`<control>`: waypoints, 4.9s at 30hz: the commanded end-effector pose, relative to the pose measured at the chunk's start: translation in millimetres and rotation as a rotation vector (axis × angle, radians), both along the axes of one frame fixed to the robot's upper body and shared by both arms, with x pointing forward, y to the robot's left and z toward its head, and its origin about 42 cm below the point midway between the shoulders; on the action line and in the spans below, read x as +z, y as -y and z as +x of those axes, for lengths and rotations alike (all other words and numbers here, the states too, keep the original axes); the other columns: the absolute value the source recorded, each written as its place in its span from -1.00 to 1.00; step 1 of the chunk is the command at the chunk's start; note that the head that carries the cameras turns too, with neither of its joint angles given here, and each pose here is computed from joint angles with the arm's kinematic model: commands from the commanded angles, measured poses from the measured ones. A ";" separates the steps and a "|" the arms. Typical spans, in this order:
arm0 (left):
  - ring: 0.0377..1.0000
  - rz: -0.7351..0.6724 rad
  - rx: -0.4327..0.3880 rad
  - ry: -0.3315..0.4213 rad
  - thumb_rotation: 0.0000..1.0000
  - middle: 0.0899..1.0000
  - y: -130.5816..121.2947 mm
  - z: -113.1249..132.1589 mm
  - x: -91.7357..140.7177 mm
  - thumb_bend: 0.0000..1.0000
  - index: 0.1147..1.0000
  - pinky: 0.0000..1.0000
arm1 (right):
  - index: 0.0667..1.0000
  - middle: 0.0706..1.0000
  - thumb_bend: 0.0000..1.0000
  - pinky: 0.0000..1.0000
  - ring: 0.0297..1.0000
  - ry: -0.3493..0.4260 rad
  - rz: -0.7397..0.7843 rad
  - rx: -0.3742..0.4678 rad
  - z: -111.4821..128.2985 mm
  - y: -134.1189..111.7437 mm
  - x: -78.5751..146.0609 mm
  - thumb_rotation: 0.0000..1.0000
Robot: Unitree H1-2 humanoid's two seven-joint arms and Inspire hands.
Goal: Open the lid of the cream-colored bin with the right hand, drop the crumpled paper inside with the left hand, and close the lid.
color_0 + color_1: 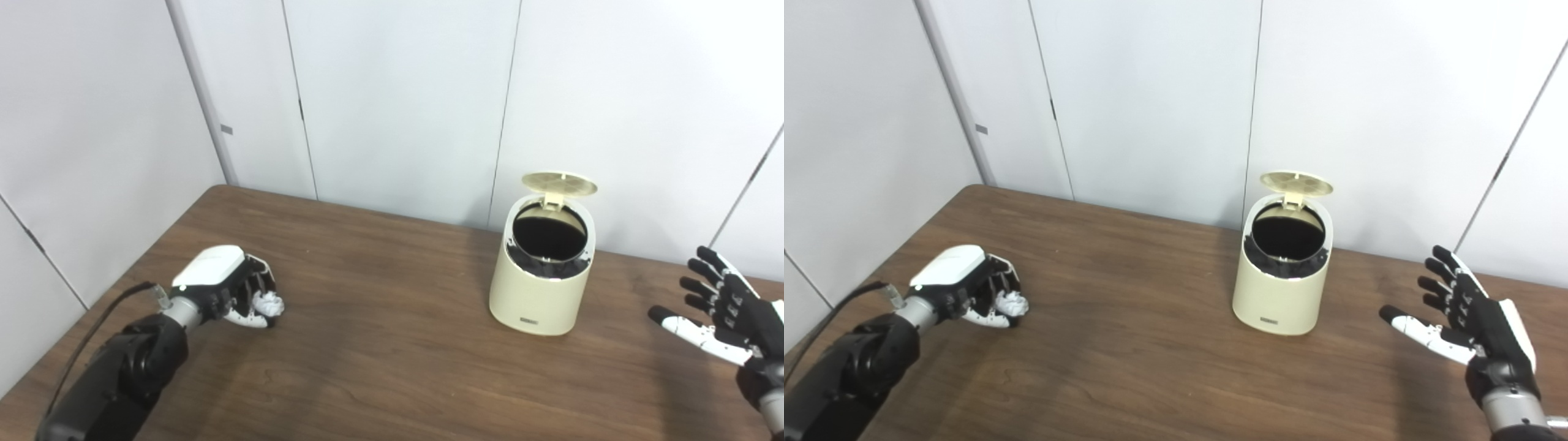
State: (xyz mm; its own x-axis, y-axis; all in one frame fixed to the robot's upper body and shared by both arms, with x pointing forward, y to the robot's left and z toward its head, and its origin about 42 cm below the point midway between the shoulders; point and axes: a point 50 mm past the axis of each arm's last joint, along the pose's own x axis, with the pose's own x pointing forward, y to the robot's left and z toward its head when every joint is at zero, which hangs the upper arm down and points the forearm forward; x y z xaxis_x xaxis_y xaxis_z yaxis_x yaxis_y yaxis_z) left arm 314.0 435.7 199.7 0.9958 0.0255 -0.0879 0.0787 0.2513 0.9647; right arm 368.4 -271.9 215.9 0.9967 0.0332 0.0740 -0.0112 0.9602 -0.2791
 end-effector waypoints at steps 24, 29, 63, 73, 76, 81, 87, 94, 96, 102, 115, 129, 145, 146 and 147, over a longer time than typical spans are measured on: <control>-0.24 0.081 -0.093 0.170 -1.00 -0.17 14.0 10.5 53.2 0.00 -0.05 -0.21 | 0.82 0.79 0.00 0.67 0.69 0.097 -0.023 0.007 8.8 2.0 28.1 -0.76; -0.22 0.090 -0.114 0.215 -1.00 -0.16 19.7 12.0 88.9 0.00 -0.04 -0.18 | 0.84 0.81 0.00 0.70 0.72 0.097 -0.020 0.007 10.4 2.4 28.1 -0.78; -0.28 -0.028 -0.406 0.397 -1.00 -0.16 149.4 49.7 152.6 0.00 -0.05 -0.33 | 0.84 0.81 0.20 0.62 0.71 0.082 -0.047 0.044 20.8 2.5 0.8 -0.49; -0.27 -0.089 -0.459 0.423 -1.00 -0.16 170.4 63.3 159.4 0.00 -0.08 -0.34 | 0.81 0.80 0.24 0.45 0.69 0.085 -0.013 0.061 24.1 -10.3 -4.6 -0.53; -0.27 -0.094 -0.465 0.421 -1.00 -0.16 174.5 67.7 161.4 0.00 -0.08 -0.35 | 0.80 0.79 0.26 0.52 0.68 0.086 -0.031 0.057 22.2 -13.0 -4.5 -0.49; -0.26 -0.097 -0.479 0.426 -1.00 -0.15 180.7 72.3 161.2 0.00 -0.08 -0.33 | 0.81 0.79 0.28 0.56 0.68 0.088 -0.047 0.055 21.2 -16.3 -6.4 -0.42; -0.26 -0.119 -0.502 0.414 -1.00 -0.16 194.1 81.1 158.4 0.00 -0.08 -0.33 | 0.80 0.77 0.31 0.49 0.66 0.088 -0.050 0.049 21.2 -19.2 -10.1 -0.42; -0.24 -0.157 -0.524 0.431 -1.00 -0.16 210.1 93.5 159.6 0.00 -0.09 -0.29 | 0.78 0.75 0.35 0.44 0.64 0.093 -0.064 0.049 21.1 -22.2 -11.3 -0.39; -0.25 -0.152 -0.529 0.441 -1.00 -0.16 215.8 96.8 160.1 0.00 -0.09 -0.31 | 0.78 0.75 0.34 0.44 0.65 0.093 -0.068 0.048 21.0 -23.1 -11.5 -0.39; -0.25 -0.185 -0.515 0.430 -1.00 -0.18 230.4 101.1 159.5 0.00 -0.07 -0.30 | 0.77 0.76 0.28 0.44 0.65 0.096 -0.053 0.049 21.4 -26.9 -11.9 -0.47; -0.27 -0.224 -0.523 0.442 -1.00 -0.19 253.2 109.7 158.0 0.00 -0.07 -0.33 | 0.76 0.75 0.27 0.43 0.65 0.105 -0.083 0.046 19.3 -29.8 -11.5 -0.48; -0.26 -0.293 -0.544 0.431 -1.00 -0.18 274.1 115.8 153.5 0.00 -0.08 -0.33 | 0.76 0.76 0.29 0.41 0.65 0.108 -0.077 0.047 19.0 -28.2 -11.7 -0.48; -0.25 -0.315 -0.553 0.439 -1.00 -0.16 292.3 127.8 134.6 0.00 -0.09 -0.30 | 0.79 0.78 0.32 0.40 0.65 0.106 -0.076 0.041 16.8 -25.8 -12.9 -0.42; -0.25 -0.315 -0.553 0.438 -1.00 -0.16 292.8 128.4 133.5 0.00 -0.08 -0.31 | 0.79 0.78 0.32 0.40 0.64 0.106 -0.078 0.041 16.8 -25.6 -13.0 -0.41; -0.25 -0.316 -0.551 0.438 -1.00 -0.16 294.1 130.0 131.0 0.00 -0.08 -0.31 | 0.79 0.78 0.32 0.39 0.64 0.107 -0.080 0.042 16.6 -25.3 -13.0 -0.41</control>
